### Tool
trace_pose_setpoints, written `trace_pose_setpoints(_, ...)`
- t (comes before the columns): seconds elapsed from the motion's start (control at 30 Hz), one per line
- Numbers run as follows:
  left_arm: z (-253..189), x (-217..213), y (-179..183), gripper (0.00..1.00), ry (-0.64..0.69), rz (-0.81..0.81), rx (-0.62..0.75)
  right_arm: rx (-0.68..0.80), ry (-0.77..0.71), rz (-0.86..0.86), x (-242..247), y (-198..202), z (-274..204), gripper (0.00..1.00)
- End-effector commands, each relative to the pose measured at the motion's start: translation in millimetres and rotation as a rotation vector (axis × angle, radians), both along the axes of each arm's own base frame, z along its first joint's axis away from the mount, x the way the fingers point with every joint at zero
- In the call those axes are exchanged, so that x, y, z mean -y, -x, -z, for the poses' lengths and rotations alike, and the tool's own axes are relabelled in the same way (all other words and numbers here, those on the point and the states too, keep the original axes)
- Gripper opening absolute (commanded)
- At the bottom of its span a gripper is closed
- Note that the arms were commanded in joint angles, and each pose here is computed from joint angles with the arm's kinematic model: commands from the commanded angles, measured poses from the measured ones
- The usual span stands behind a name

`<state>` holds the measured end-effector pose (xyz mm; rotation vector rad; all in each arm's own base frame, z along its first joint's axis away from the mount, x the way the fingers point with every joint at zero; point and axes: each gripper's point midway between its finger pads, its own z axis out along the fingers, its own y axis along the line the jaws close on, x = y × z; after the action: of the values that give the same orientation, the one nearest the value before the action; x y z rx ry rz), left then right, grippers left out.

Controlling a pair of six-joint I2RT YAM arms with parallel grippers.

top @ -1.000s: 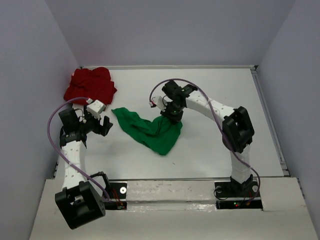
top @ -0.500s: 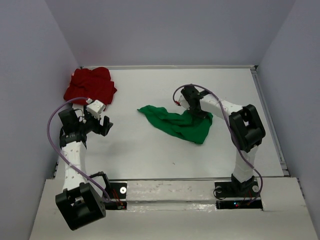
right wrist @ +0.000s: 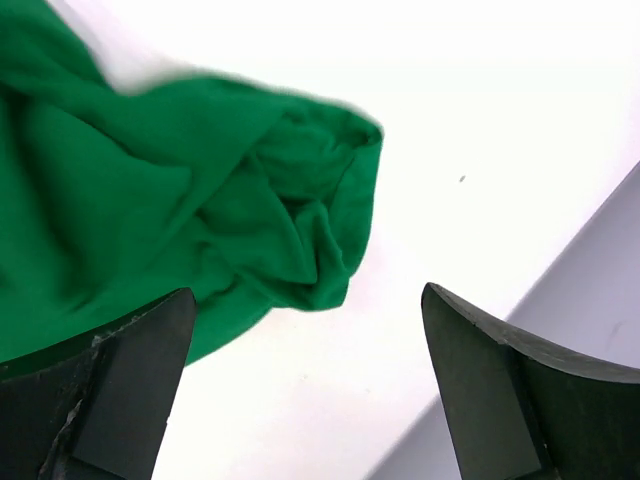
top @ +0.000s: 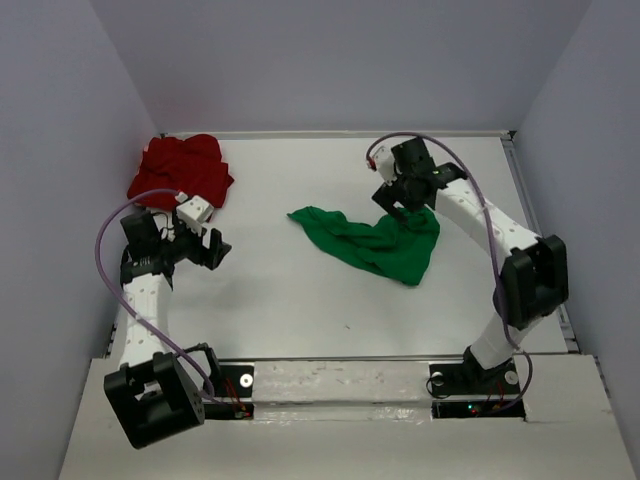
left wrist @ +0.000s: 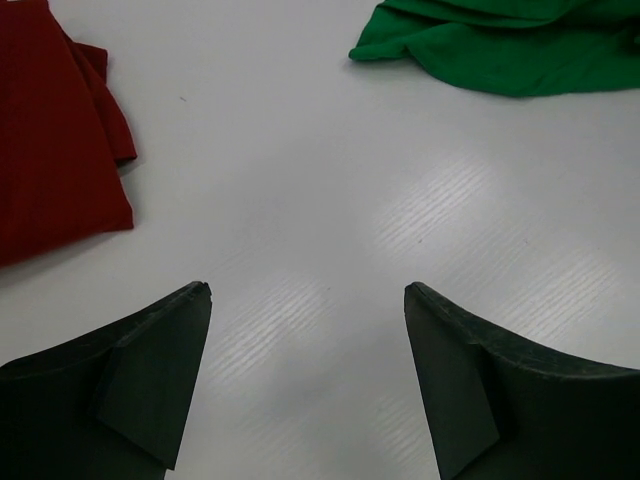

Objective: Fold and stack the t-shirts
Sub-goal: Flatten out the tshirt

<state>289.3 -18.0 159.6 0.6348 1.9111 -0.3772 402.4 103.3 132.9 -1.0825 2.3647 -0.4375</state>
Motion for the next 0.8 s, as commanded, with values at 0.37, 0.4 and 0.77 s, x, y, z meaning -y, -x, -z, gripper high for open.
trace_pose_setpoints(0.37,-6.5,76.8,-78.2,0.81,0.290,0.356,-0.304,0.195,-0.329,0.249,64.3,44.3,-58.3,0.99)
trace_pose_setpoints(0.4,-2.5,80.1,-83.8,0.81,0.322,0.356,-0.337,0.194,-0.336,0.253,64.5,49.1,-56.5,0.99)
trace_pose_setpoints(0.77,57.5,135.6,-115.7,0.75,0.505,0.316,-0.701,0.186,-0.402,0.354,96.7,65.1,-50.7,0.99)
